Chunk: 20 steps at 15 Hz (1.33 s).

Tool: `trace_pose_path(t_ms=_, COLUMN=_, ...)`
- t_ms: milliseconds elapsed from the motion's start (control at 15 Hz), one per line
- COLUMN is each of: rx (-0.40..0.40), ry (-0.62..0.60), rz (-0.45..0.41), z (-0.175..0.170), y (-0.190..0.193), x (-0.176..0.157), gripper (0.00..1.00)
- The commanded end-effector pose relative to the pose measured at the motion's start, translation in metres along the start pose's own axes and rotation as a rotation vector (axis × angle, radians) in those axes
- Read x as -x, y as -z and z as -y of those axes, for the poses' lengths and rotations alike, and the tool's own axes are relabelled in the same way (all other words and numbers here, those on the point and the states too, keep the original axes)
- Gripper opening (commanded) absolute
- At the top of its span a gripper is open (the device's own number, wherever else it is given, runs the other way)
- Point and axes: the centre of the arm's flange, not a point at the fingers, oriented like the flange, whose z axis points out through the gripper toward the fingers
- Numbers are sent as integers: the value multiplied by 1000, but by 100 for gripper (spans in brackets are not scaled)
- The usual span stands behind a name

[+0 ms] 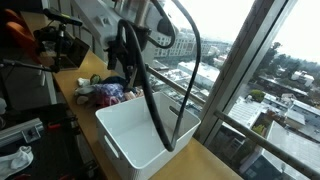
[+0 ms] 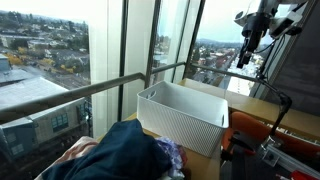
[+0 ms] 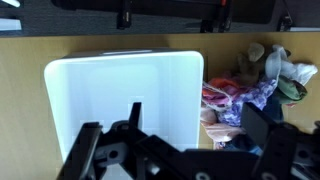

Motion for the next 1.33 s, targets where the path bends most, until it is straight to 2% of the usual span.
trace_pose_path(t_ms=0, rx=19, ry=31, rz=11, z=17, y=-12, x=-23, gripper=100)
trace_pose_path(t_ms=333, rx=64, ry=150, rz=36, z=87, y=-47, x=-68, gripper=100)
trace_pose_path(t_ms=667, rx=129, ry=315, rz=15, z=187, y=-87, x=-108, gripper=100)
trace_pose_path(t_ms=1000, rx=185, ry=524, rz=-43, z=278, y=-162, x=-137, gripper=100)
trace_pose_path(t_ms=1267, rx=235, ry=668, rz=-80, z=313, y=-232, x=-154, gripper=100)
